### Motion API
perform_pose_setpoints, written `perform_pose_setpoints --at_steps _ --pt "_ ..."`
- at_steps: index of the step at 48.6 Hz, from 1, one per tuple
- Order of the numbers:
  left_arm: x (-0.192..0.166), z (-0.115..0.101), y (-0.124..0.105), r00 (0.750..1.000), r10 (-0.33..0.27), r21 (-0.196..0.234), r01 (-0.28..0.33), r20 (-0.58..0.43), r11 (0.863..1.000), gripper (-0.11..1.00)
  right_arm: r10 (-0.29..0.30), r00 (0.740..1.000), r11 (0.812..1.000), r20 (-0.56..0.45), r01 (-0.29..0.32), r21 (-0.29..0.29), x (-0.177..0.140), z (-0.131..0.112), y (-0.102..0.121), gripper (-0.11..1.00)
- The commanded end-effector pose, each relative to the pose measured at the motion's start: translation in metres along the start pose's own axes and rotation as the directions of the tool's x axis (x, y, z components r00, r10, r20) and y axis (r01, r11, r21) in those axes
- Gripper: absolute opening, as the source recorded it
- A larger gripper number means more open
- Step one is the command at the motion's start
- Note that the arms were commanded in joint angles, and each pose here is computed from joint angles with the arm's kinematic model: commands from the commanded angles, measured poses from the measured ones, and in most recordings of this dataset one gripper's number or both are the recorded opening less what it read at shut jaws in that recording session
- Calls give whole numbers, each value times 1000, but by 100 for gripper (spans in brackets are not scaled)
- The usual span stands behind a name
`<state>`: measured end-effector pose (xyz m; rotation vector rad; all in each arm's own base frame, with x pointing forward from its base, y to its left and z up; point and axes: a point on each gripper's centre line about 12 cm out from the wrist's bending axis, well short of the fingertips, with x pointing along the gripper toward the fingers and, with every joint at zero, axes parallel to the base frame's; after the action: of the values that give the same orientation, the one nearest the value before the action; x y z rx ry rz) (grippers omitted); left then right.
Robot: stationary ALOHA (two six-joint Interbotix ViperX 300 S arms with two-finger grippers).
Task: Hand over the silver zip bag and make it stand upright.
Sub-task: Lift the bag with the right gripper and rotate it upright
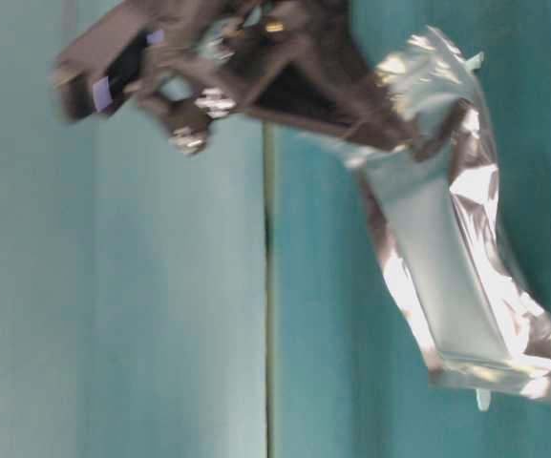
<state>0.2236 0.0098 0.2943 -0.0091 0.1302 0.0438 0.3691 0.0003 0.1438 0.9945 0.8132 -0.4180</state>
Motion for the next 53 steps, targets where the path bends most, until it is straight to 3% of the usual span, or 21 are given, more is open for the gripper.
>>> perform_pose_setpoints --at_steps 1,9,14,26,35,47,53 --pt "0 8 0 1000 1 3 -1 21 1000 43 12 1000 995 -13 -13 -100 -22 18 26 4" --pt "-3 9 0 1000 1 1 -2 18 1000 43 -51 997 971 -53 37 -238 -44 40 45 4" --pt "-5 9 0 1000 2 -3 -2 14 1000 43 -91 994 940 -67 64 -334 -56 52 58 4" --pt "-11 8 -1 1000 -2 -7 2 -8 1000 43 -164 981 864 -105 92 -494 -68 71 82 4" --pt "-13 6 -1 1000 -3 -4 3 -20 1000 43 -237 957 785 -165 88 -613 -65 79 94 4" --pt "-13 4 -1 1000 -3 -4 3 -25 1000 43 -308 927 644 -215 37 -764 -66 86 106 4" --pt "-13 4 -1 1000 -3 -4 3 -25 1000 43 -334 919 587 -210 28 -809 -63 88 108 4"
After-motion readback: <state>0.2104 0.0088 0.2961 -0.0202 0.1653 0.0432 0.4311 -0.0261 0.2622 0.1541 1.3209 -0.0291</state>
